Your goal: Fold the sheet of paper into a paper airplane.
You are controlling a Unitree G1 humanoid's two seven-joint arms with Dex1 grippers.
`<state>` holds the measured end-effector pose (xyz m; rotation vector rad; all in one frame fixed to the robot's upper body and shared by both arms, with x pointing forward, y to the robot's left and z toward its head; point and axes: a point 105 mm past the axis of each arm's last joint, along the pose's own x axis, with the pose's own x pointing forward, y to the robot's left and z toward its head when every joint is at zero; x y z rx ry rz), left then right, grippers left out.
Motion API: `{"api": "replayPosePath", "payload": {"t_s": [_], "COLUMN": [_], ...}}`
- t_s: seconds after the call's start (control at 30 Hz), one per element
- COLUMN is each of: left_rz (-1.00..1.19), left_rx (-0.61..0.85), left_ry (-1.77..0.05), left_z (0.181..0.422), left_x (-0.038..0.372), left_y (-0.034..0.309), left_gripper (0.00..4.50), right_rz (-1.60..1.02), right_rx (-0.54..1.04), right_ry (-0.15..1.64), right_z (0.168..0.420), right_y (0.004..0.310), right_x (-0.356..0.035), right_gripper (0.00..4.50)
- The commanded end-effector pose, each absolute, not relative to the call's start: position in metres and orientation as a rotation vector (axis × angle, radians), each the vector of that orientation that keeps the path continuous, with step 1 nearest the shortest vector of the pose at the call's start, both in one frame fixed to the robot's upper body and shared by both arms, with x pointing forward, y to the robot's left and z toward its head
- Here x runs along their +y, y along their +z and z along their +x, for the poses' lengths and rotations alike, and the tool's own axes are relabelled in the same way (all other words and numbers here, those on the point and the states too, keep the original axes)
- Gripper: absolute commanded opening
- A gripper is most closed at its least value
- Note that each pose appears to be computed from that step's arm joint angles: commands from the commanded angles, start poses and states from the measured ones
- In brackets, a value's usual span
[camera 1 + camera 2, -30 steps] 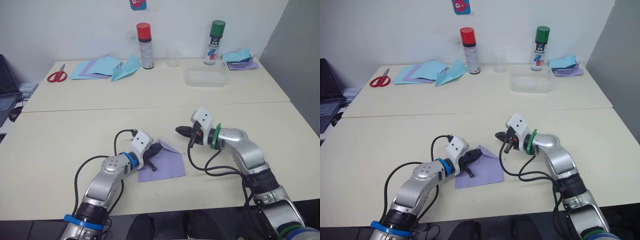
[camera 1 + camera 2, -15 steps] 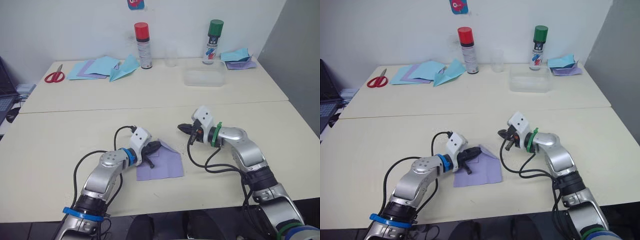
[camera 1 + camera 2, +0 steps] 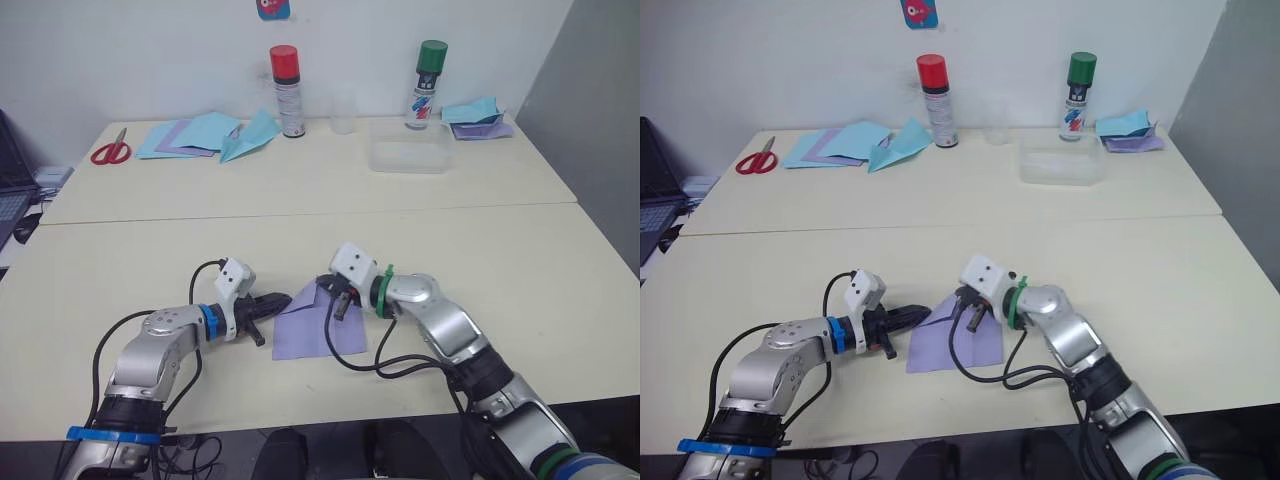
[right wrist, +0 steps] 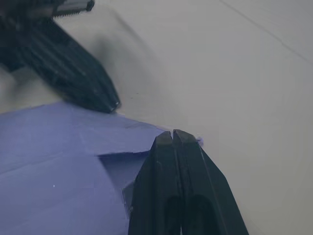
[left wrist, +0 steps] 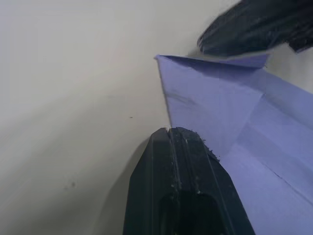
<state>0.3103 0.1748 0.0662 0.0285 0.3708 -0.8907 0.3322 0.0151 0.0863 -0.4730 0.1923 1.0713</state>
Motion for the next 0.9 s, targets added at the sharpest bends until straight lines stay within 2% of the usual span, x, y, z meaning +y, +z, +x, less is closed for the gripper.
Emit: {"api": "replayPosePath", "payload": {"t_s": [0.03,0.2,0.33,0.47,0.6,0.73,0.83,0.9], "left_rz": [0.087,0.099,0.117,0.139,0.22,0.298,0.316,0.308], "left_rx": [0.371,0.34,0.319,0.25,0.175,0.127,0.131,0.155], "left_ry": [-0.885,-0.907,-0.942,-0.938,-0.953,-0.95,-0.984,-1.011], "left_z": [0.316,0.324,0.323,0.328,0.326,0.325,0.318,0.312], "left_x": [0.181,0.167,0.159,0.164,0.171,0.181,0.183,0.186], "left_y": [0.064,0.068,0.071,0.095,0.125,0.145,0.15,0.149], "left_gripper": [0.01,0.01,0.01,0.01,0.01,0.01,0.68,1.29], "right_rz": [-0.55,-0.555,-0.513,-0.261,-0.271,-0.303,-0.337,-0.347], "right_rx": [0.193,0.214,0.204,0.057,-0.019,0.008,0.054,0.083], "right_ry": [1.047,1.025,1.032,1.06,1.081,1.112,1.149,1.161], "right_z": [0.341,0.348,0.338,0.328,0.321,0.308,0.298,0.293], "right_y": [0.085,0.082,0.079,0.12,0.145,0.153,0.15,0.147], "right_x": [0.018,0.005,-0.004,0.004,-0.013,-0.038,-0.051,-0.059], "right_gripper": [0.0,0.0,0.0,0.0,0.0,0.0,0.56,1.24]}}
